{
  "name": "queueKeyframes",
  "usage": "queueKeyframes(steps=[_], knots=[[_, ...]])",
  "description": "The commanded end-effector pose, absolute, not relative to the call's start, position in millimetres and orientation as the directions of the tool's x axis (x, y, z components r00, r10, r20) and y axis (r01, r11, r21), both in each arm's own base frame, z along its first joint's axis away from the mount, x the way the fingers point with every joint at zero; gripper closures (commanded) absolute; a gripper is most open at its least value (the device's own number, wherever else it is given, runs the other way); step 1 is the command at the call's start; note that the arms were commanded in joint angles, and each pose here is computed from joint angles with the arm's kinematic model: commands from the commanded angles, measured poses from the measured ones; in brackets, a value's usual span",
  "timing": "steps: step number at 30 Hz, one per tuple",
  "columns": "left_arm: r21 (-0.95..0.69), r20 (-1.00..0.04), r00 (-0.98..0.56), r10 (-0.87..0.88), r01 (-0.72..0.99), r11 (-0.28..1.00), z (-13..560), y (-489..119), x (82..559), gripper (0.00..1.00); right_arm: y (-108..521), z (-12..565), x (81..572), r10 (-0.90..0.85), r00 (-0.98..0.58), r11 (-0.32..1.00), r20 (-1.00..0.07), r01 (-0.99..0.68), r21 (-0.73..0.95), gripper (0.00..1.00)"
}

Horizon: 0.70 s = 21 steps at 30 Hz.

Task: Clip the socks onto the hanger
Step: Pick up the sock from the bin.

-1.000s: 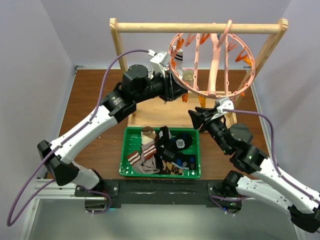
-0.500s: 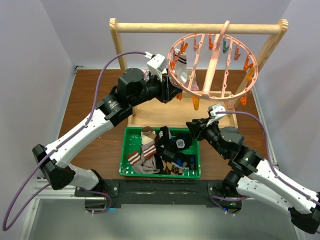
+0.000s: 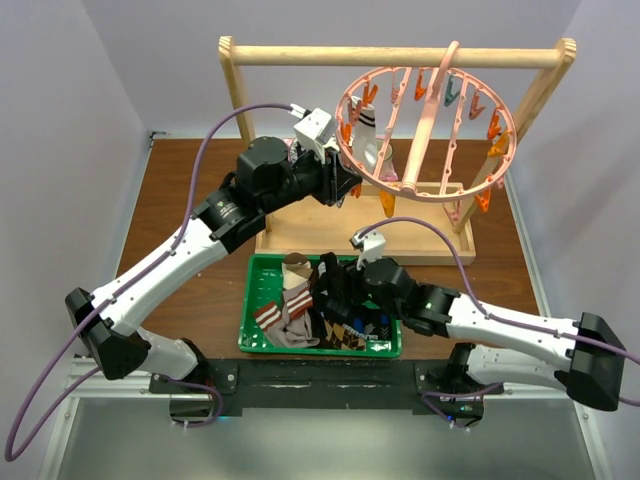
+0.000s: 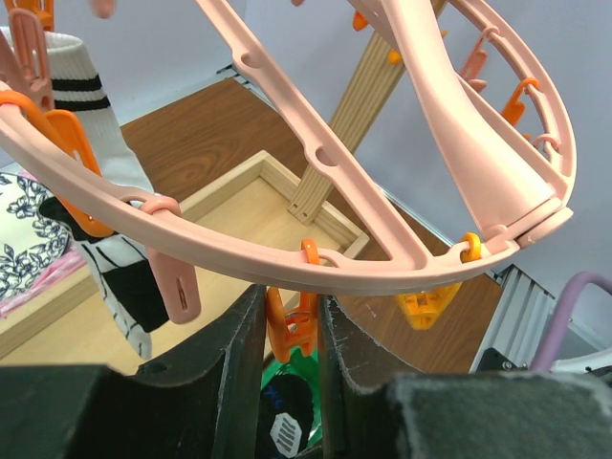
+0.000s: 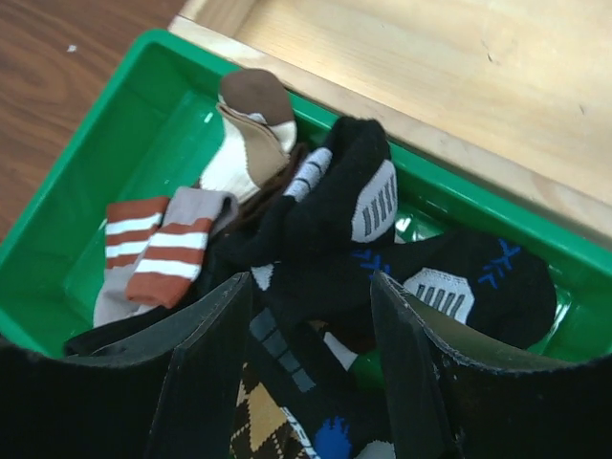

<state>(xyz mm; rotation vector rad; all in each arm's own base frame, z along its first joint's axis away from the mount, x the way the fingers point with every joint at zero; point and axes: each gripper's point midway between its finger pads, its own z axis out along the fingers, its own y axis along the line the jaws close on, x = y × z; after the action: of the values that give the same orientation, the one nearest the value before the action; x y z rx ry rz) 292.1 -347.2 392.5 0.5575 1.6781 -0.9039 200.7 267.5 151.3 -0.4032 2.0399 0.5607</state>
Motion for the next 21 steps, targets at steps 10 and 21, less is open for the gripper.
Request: queueKeyframes(steps=[10, 21], knots=[[-0.289, -0.950, -0.301, -0.078, 0.759, 0.584, 389, -353, 292, 1.00, 297, 144, 242, 0.083, -0.499, 0.911, -0.863, -0.313, 0.268, 0.43], [-0.298, -0.945, -0.319, -0.068, 0.760, 0.577, 377, -351, 285, 1.00, 293, 169, 241, 0.135, -0.469, 0.897, -0.873, -0.316, 0.309, 0.44]])
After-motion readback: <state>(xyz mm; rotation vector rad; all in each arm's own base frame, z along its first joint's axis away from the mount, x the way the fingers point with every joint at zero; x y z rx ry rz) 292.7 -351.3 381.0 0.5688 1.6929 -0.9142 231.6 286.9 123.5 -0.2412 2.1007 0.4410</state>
